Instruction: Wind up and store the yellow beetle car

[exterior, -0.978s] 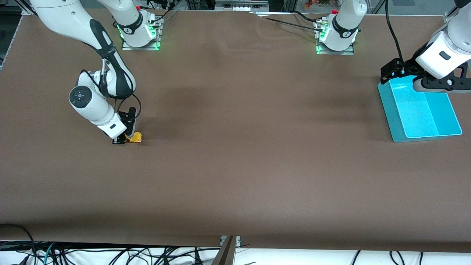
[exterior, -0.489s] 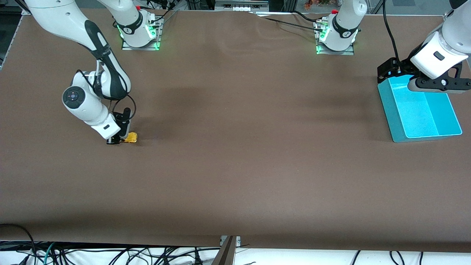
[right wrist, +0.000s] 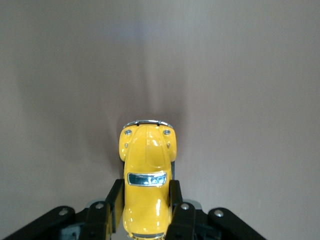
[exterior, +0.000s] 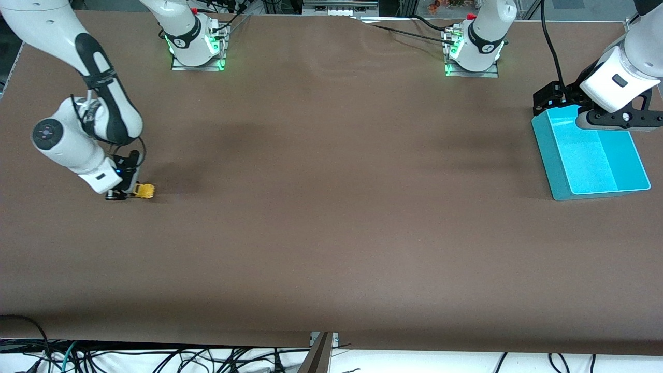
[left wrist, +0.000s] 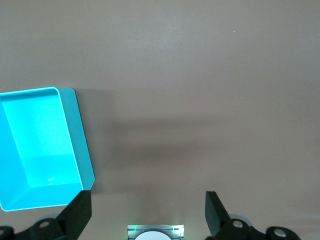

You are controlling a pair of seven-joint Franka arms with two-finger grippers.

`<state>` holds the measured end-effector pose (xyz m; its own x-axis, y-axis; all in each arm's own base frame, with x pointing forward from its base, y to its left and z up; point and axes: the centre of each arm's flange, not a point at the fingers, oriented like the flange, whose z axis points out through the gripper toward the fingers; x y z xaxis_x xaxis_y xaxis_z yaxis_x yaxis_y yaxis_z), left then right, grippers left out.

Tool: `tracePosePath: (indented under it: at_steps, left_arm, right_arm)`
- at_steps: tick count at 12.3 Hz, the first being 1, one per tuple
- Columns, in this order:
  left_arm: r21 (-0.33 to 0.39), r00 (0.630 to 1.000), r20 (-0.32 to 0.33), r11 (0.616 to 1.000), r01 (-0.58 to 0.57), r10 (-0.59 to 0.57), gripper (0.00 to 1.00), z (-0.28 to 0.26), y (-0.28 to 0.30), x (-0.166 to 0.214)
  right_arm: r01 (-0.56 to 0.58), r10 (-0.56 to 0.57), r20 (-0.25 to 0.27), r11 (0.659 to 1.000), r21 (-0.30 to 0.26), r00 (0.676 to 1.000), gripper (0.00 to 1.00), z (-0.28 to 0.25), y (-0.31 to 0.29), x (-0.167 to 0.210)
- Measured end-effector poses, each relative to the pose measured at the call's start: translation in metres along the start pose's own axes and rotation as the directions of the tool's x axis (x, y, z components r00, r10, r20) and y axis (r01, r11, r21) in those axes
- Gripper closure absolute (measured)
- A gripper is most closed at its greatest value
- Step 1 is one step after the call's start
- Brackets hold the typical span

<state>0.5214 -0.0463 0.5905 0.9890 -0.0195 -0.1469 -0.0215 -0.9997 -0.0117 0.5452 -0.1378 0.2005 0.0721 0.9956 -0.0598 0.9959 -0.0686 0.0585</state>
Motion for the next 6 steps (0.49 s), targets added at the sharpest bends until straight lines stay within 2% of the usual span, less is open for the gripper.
tracePosePath:
  at_steps: [2, 6]
  left_arm:
    - [0.0, 1.0, 0.001, 1.0, 0.0, 0.0, 0.0, 0.0, 0.0, 0.0]
    - [0.0, 1.0, 0.004, 1.0, 0.004, -0.004, 0.0, 0.002, -0.002, 0.0]
  right_arm:
    - [-0.008, 0.008, 0.005, 1.0, -0.002, 1.0, 0.59, 0.002, -0.002, -0.033]
    - [-0.007, 0.007, 0.006, 1.0, -0.002, 1.0, 0.59, 0.003, -0.002, -0.04]
